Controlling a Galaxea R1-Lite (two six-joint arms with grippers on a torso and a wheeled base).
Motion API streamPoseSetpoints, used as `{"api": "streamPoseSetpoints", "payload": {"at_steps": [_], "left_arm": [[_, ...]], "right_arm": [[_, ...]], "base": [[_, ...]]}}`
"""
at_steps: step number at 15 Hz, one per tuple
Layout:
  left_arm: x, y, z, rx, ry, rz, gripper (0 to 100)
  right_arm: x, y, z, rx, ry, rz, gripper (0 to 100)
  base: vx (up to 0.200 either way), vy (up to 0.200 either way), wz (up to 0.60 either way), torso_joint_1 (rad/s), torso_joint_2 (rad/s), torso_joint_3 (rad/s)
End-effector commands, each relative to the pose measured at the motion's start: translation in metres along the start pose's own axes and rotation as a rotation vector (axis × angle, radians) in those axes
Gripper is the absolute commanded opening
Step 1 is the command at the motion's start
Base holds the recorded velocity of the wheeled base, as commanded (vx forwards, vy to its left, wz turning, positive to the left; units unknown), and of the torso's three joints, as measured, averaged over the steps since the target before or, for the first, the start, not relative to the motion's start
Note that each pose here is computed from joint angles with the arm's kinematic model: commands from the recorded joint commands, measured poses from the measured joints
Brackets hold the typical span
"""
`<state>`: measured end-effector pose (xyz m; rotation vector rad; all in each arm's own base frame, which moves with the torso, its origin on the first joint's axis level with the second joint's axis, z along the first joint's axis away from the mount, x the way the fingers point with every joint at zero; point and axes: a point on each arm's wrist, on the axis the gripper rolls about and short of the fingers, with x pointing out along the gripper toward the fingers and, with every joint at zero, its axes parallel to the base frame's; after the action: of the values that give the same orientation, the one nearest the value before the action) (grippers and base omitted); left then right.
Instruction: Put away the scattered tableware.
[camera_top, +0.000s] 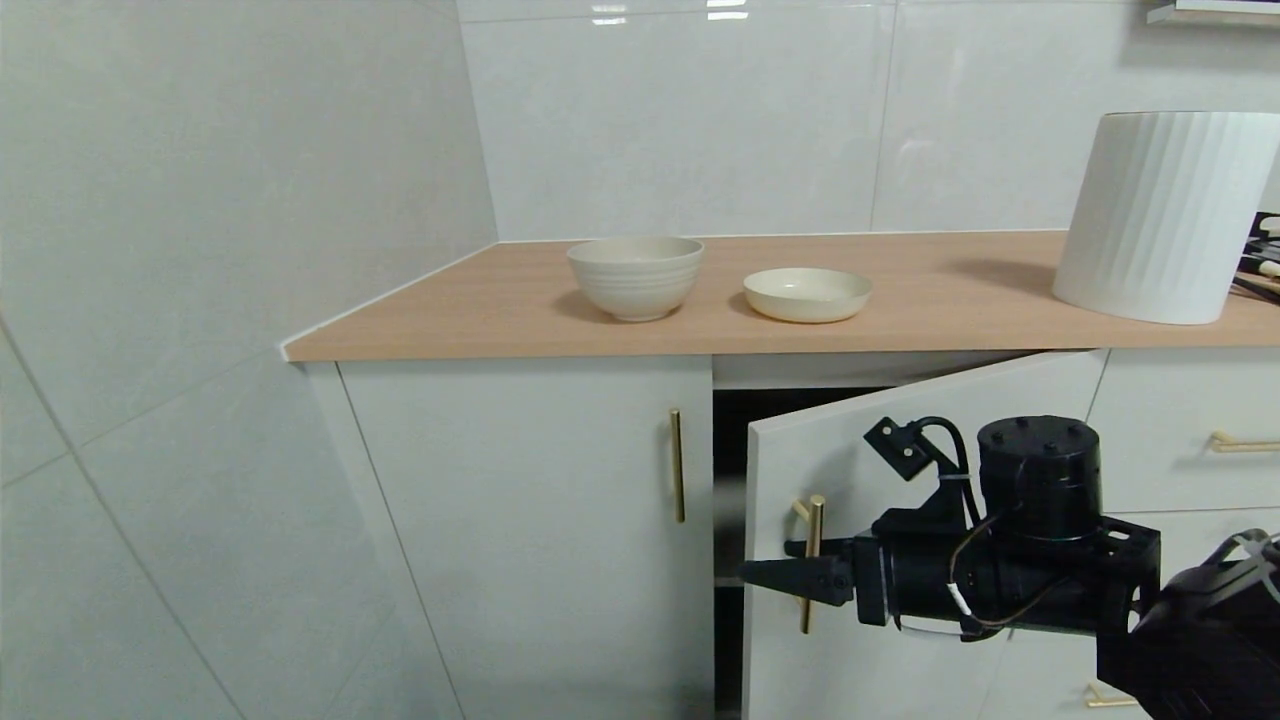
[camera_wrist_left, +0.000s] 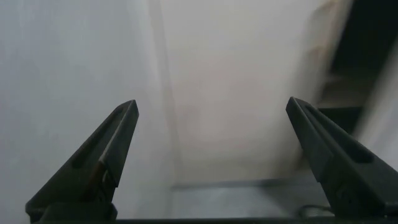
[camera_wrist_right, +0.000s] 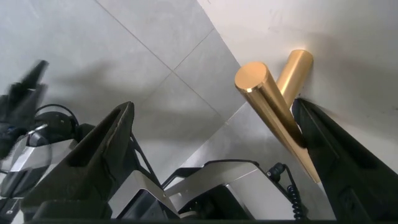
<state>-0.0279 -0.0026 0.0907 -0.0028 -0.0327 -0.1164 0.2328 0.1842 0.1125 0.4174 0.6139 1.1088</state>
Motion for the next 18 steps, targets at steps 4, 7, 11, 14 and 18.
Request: {"api": "streamPoseSetpoints", "payload": {"at_steps": [4, 7, 11, 14, 18], "left_arm": [[0.033, -0.005, 0.098, -0.161, 0.188, -0.405, 100], [0.102, -0.003, 0.126, -0.256, 0.389, -0.602, 100], [0.195, -0.014, 0.101, -0.297, 0.534, -0.74, 100], [0.238, -0.026, 0.078, -0.292, 0.561, -0.788, 100], [0.256, -0.051, 0.057, -0.278, 0.609, -0.882, 100]], "right_arm": [[0.0, 0.001, -0.002, 0.003, 0.011, 0.007, 100], [-0.001, 0.002, -0.002, 0.001, 0.008, 0.008, 100], [0.001, 0.003, -0.004, 0.001, 0.016, 0.014, 100], [0.0, 0.006, -0.005, -0.003, 0.018, 0.019, 100], [-0.001, 0.011, -0.004, -0.012, 0.012, 0.031, 100]], "base": [[0.0, 0.0, 0.0, 0.0, 0.0, 0.0], [0.0, 0.0, 0.0, 0.0, 0.0, 0.0], [0.0, 0.0, 0.0, 0.0, 0.0, 0.0], [0.0, 0.0, 0.0, 0.0, 0.0, 0.0], [0.0, 0.0, 0.0, 0.0, 0.0, 0.0]]}}
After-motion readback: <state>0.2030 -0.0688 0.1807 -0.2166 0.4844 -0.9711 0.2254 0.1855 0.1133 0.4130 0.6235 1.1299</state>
